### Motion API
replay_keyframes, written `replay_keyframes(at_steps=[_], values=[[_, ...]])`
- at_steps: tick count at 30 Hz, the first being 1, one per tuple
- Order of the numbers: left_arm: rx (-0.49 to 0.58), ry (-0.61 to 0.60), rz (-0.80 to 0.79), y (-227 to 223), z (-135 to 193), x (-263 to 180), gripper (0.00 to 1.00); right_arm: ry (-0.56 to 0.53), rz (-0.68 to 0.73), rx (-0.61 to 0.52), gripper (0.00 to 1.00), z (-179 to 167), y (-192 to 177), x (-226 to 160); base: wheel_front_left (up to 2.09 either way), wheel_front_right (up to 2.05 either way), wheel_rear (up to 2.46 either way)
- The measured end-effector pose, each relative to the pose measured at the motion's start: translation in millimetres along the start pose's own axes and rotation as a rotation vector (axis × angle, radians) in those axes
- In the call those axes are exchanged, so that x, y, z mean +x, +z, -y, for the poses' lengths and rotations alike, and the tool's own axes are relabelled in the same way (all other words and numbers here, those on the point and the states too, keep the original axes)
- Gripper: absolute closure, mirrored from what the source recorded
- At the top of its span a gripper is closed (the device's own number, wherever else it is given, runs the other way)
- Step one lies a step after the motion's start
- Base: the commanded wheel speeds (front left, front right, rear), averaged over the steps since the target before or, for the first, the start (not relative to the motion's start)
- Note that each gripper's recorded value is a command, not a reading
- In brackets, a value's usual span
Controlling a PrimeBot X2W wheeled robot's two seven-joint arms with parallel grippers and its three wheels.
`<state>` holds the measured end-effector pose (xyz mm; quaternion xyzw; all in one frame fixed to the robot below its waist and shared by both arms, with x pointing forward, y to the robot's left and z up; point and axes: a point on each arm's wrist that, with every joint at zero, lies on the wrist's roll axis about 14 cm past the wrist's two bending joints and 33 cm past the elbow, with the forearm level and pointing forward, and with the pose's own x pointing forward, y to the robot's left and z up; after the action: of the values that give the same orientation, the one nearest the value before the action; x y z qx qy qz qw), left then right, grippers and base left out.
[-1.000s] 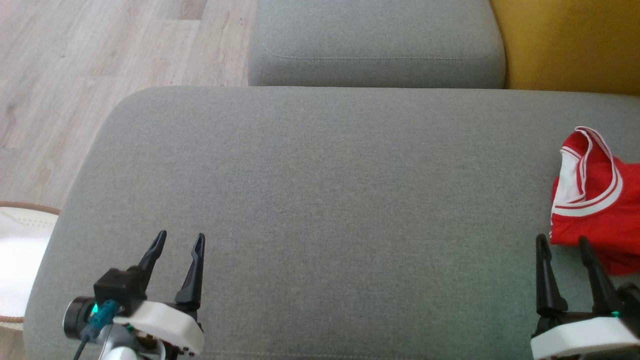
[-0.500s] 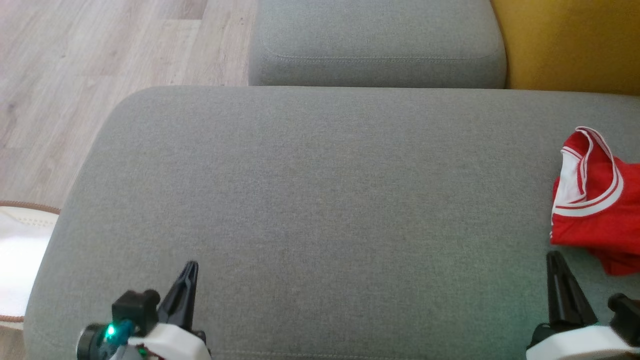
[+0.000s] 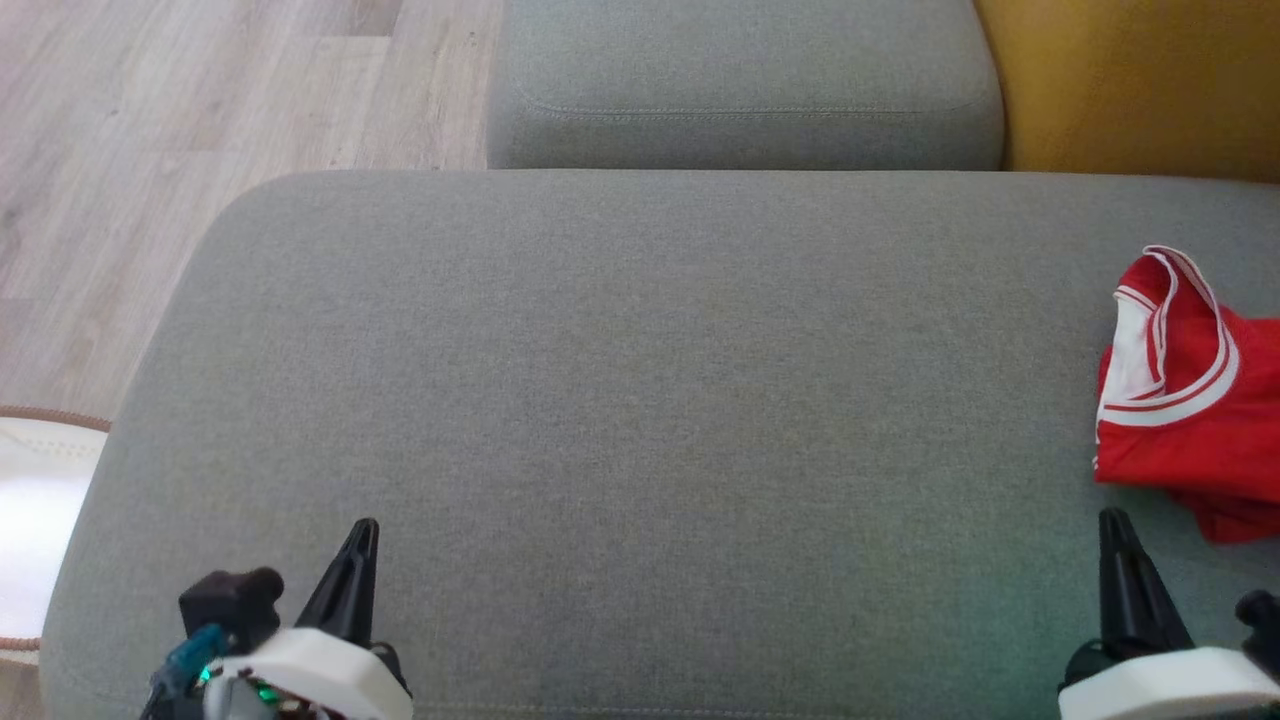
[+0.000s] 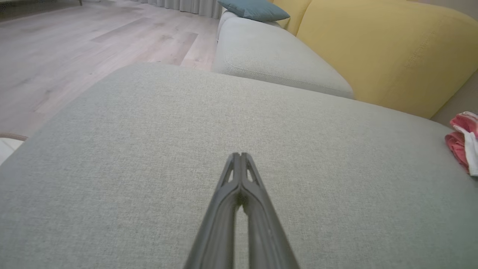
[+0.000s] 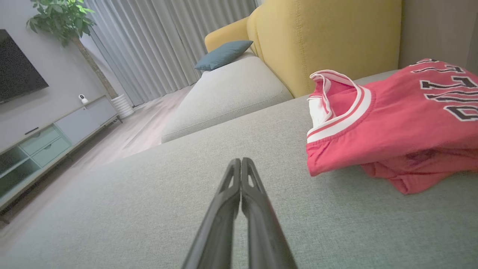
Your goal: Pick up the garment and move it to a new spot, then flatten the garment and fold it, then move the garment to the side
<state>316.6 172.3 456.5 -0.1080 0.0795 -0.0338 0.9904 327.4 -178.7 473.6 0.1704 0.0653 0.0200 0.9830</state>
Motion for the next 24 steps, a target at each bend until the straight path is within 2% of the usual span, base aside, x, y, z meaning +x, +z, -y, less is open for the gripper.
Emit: replay_keyframes(at_steps=[24], values=[[-0.3,0.042,-0.032,-0.8,-6.4,11.6,1.0,-0.025,0.007,0.28,1.0,5.9,0.3,8.5,0.0,0.0,0.0]])
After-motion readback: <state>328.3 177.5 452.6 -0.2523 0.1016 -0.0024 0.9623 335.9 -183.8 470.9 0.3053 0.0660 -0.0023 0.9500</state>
